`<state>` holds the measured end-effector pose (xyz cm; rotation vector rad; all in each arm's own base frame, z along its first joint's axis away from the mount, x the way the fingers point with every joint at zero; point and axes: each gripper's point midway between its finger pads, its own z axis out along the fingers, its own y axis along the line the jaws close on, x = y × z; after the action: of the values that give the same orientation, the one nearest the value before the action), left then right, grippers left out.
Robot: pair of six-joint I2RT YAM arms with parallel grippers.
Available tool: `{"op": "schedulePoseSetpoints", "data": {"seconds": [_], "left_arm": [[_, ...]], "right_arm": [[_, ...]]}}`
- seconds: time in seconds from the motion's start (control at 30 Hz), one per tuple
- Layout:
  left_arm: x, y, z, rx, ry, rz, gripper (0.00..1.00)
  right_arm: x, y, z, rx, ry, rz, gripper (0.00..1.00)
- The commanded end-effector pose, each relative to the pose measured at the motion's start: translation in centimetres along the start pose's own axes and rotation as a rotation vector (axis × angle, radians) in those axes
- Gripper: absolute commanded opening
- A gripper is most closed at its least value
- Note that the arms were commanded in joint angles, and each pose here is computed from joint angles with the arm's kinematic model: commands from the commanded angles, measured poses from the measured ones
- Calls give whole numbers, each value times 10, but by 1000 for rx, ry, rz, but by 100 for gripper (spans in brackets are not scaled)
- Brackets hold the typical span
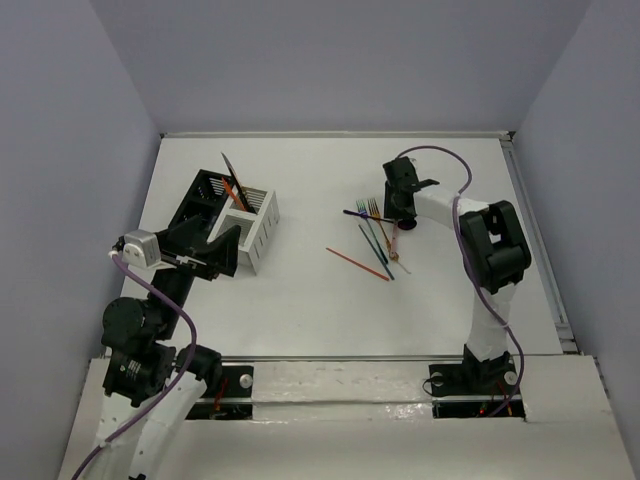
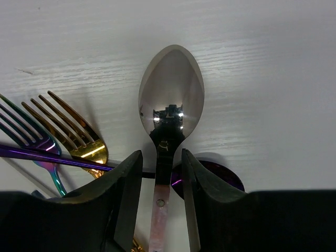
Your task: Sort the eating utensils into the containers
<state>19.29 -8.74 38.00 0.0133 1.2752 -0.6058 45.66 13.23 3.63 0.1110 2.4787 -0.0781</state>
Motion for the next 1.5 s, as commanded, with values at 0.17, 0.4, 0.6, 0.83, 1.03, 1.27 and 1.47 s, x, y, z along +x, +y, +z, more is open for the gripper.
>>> {"op": "schedulePoseSetpoints", "data": {"seconds": [0.17, 0.4, 0.6, 0.83, 1.03, 1.27, 1.47], "left_arm": [[-7, -5, 4, 23, -28, -5, 99], [-7, -4, 4, 22, -29, -5, 99], [-7, -4, 4, 20, -30, -2, 99], [-9, -5, 3, 25, -36, -5, 99], [-10, -3, 3, 13, -39, -5, 99], [-13, 6, 2, -39, -53, -1, 99], [-16, 7, 0, -48, -62, 1, 99]], "right_arm": [[-2, -1, 6, 11, -7, 13, 35], [-13, 1, 11, 27, -18, 7, 16], [-47, 2, -16, 5, -121, 52, 6], [-108, 41, -119, -334, -401, 117, 4], [-119, 129, -213, -610, -601, 19, 4], [-138, 228, -287, -896, -784, -31, 4], [-128, 316, -335, -1103, -884, -110, 4]]}}
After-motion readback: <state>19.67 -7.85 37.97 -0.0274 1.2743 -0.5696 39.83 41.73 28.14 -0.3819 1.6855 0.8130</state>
